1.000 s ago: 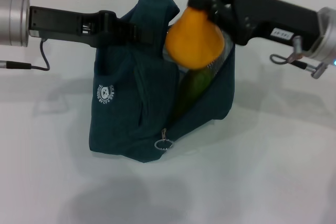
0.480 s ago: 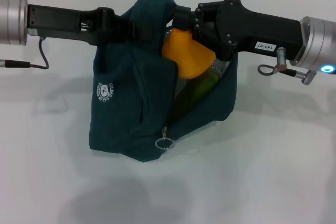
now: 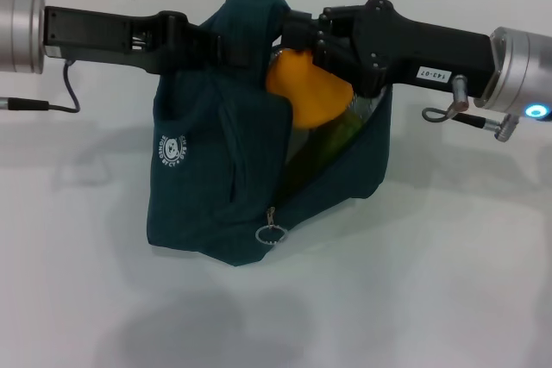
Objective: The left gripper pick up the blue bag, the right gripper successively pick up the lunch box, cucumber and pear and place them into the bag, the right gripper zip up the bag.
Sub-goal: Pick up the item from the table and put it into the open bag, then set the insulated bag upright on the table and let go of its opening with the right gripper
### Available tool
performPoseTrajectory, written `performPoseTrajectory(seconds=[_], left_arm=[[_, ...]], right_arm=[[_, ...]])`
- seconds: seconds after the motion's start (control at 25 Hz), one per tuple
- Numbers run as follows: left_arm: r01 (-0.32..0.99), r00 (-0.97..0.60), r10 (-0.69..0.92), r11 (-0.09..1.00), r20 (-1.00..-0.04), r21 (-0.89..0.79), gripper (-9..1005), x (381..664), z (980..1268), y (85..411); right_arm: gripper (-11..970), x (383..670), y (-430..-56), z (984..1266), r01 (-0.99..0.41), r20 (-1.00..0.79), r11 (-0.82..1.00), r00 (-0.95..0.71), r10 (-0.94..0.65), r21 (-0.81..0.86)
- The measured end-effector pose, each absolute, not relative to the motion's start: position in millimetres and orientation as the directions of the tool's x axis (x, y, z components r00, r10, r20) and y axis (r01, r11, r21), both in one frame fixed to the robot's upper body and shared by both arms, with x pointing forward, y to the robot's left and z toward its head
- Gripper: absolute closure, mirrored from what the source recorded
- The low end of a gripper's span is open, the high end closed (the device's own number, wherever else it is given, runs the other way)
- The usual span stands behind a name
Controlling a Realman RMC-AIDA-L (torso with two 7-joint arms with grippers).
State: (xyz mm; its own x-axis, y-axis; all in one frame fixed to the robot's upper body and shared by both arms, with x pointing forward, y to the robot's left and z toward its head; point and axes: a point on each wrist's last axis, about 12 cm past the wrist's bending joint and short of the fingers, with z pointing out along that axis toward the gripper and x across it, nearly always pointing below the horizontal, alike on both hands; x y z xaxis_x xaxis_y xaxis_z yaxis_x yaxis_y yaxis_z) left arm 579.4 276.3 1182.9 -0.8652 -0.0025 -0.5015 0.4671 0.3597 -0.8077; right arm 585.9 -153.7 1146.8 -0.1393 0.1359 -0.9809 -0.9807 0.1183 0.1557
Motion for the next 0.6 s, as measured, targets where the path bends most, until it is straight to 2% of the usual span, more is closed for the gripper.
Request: performPoseTrajectory(seconds=[0.2,0.44,0.6], left_arm=[[0.466,-0.866,-0.003,0.36,-0.5,-0.808,954,579.3,1182.9,276.8],[0.465,-0.866,-0.003,0.362,-0.5,-0.808,954,579.4,1183.2,277.7],[0.463,-0.867,-0.004,0.364,-0.499,-0.808,954,579.6,1183.6,278.5]], right_arm=[[816,584.7,-160.7,1146.2,-0.974,-0.974,0.146,-0.144,0.174,0.17],[635,581.6,-174.3,1145.8,-0.964,-0.961,0.189,-0.139,0.238,0.187],[547,574.3,-195.6,1142.7,-0.94,-0.928,0.242,-0.153,0.339,0.243]])
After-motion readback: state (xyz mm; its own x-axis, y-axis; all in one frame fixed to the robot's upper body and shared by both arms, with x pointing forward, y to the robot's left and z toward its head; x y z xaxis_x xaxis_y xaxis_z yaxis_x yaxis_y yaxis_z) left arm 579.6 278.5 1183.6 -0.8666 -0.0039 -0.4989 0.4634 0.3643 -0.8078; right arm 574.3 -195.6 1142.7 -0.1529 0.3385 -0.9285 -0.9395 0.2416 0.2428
